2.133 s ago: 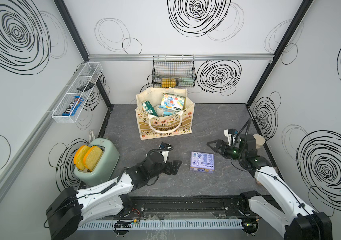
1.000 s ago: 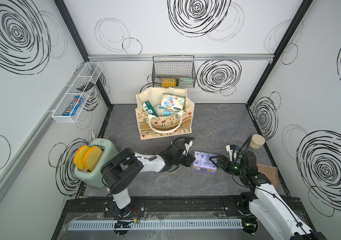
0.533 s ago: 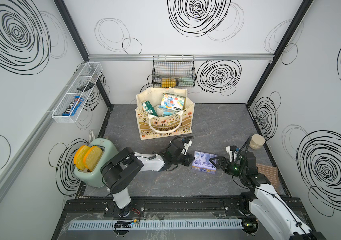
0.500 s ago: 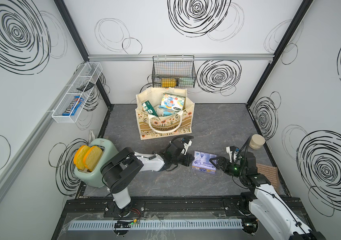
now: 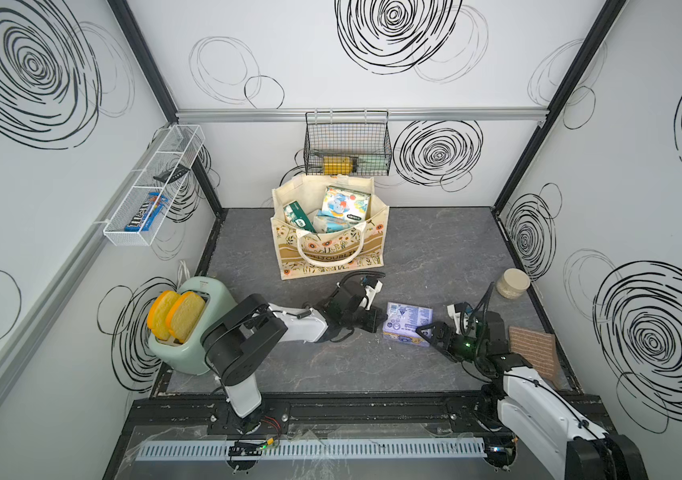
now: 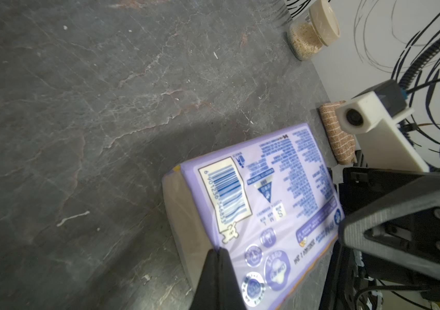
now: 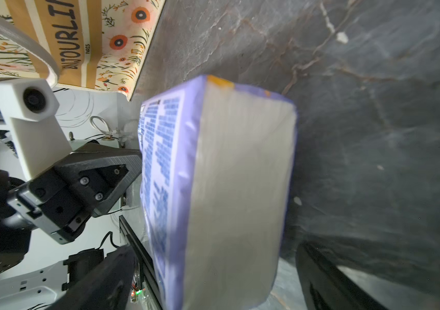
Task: Put tissues into the canvas bag
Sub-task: Pick up the pack of facial tissues from the center of the board.
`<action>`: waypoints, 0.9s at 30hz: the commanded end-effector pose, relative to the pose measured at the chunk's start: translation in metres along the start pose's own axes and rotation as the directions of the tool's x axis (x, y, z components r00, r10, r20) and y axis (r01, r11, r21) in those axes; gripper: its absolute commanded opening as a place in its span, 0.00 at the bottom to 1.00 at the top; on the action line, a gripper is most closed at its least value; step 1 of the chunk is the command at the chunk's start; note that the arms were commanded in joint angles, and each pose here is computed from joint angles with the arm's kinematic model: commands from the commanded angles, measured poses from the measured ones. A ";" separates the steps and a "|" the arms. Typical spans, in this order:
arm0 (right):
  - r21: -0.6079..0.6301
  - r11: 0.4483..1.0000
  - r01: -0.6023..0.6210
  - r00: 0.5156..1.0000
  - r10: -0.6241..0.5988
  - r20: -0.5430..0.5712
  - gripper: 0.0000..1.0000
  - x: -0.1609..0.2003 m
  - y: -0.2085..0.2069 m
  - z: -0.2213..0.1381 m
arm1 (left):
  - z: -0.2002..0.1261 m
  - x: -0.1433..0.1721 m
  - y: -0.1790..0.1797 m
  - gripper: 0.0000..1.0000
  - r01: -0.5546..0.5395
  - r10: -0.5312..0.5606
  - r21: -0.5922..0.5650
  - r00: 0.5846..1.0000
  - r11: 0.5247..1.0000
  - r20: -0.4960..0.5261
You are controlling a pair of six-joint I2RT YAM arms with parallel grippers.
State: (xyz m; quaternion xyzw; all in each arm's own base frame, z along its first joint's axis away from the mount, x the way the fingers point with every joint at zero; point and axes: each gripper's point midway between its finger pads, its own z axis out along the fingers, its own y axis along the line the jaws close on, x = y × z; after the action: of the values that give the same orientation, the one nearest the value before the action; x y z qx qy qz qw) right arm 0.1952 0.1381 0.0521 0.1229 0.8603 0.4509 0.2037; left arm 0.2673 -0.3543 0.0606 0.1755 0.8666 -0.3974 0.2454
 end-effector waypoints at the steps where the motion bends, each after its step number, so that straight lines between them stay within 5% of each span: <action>1: -0.105 0.994 0.010 1.000 -0.009 0.008 0.98 -0.006 0.019 0.000 | 0.004 0.024 0.027 0.00 0.020 -0.024 -0.069 0.997 0.997 -0.067; 21: -0.218 0.975 -0.047 0.987 0.012 -0.159 0.91 -0.008 0.027 0.014 | 0.006 0.024 0.027 0.00 0.025 -0.029 -0.058 0.997 0.998 -0.075; 27: -0.204 0.978 -0.032 0.988 0.000 -0.154 0.79 -0.009 0.025 0.014 | 0.008 0.024 0.022 0.00 0.024 -0.027 -0.046 0.997 0.999 -0.076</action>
State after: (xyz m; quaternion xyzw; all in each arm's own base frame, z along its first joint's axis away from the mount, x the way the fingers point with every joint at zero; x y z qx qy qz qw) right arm 0.2040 0.1574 0.0549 0.1024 0.8273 0.5386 0.1228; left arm 0.2689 -0.3539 0.0577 0.1765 0.8653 -0.4016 0.2425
